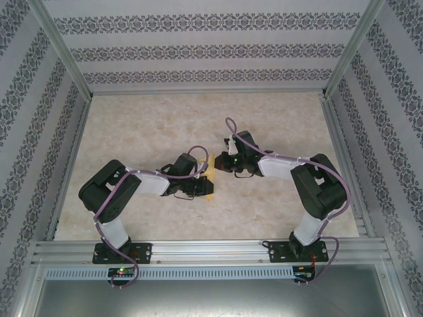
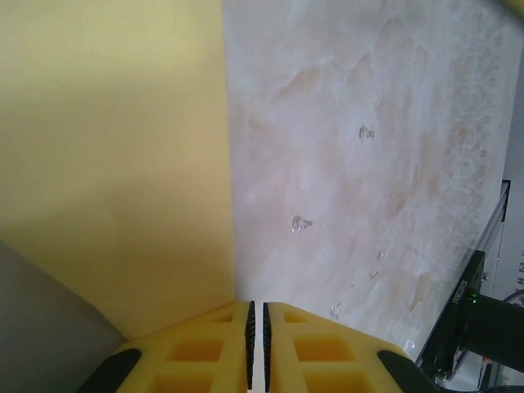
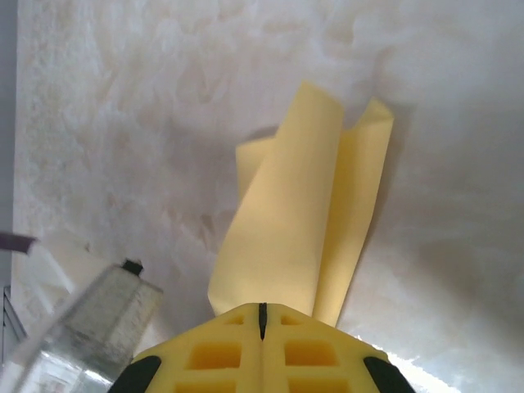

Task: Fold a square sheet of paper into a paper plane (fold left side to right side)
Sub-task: Fold the wing for the fifth time at the center of the table.

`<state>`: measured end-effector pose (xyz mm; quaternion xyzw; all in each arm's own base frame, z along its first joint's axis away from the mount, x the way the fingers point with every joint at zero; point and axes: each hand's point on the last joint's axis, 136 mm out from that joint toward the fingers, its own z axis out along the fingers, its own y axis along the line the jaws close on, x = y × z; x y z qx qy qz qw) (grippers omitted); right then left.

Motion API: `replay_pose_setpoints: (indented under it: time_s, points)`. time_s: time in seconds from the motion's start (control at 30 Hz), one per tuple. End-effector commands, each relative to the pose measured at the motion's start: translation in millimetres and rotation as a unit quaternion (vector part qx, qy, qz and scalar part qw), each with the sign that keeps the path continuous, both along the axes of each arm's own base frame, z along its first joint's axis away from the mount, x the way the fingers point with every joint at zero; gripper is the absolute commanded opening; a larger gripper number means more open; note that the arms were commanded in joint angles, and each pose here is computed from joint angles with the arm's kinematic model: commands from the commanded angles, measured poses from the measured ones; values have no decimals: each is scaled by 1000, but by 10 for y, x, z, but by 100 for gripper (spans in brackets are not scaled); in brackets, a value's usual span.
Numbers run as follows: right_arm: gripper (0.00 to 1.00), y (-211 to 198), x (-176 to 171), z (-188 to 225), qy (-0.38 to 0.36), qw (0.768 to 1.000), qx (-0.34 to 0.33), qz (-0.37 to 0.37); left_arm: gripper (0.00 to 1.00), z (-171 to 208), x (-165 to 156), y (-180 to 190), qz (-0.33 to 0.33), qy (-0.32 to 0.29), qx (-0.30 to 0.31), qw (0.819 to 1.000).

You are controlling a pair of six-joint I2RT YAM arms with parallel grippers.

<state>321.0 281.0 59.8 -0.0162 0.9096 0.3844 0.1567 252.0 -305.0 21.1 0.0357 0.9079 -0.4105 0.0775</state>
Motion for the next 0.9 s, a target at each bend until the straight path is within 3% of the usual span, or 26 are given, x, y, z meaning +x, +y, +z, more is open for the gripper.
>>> replay_pose_setpoints:
  time_s: [0.0,0.33,0.87]
  points:
    - [0,201,-118,-24,8,999,31,29,15,-321,-239,68,-6,40,43,998]
    - [0,253,-55,-342,24,999,-5,31,15,-312,-248,67,-7,39,45,998]
    - [0,41,328,-498,5,998,-53,14,15,-302,-264,76,-9,38,46,998]
